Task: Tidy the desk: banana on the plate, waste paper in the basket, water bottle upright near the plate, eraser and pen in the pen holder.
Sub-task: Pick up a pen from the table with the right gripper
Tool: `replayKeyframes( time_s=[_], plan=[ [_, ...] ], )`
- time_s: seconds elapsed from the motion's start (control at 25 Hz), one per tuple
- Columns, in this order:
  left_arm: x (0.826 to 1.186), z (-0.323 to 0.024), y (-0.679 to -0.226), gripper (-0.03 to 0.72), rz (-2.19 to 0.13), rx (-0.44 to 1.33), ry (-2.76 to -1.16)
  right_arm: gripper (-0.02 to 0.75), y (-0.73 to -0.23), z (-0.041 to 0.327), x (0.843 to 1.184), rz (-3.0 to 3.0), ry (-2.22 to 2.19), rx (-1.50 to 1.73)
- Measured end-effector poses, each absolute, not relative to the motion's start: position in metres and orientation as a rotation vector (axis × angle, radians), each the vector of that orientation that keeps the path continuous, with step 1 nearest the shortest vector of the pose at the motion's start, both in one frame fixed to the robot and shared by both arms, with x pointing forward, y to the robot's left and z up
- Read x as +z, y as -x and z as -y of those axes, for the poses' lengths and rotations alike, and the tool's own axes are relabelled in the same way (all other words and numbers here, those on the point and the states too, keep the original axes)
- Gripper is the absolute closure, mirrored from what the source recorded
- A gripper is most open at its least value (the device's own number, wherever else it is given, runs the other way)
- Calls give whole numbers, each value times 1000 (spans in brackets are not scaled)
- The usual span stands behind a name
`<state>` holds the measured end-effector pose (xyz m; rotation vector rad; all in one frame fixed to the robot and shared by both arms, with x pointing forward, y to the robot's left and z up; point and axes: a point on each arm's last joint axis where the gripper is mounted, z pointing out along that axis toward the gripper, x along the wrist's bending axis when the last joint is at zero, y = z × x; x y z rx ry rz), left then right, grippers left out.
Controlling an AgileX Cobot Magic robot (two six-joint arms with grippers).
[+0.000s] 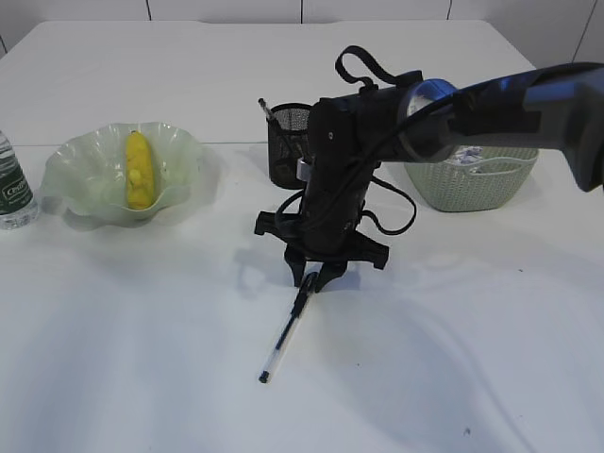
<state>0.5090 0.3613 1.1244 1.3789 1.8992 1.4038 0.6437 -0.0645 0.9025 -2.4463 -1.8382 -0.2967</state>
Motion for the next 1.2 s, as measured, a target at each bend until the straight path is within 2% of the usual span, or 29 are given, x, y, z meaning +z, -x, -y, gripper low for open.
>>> replayKeyframes(
  time_s=[1.2],
  plan=[
    [1124,-361,-509,447,-1899,1404,-1379,535,-641,66,902,1877,2416,-247]
  ],
)
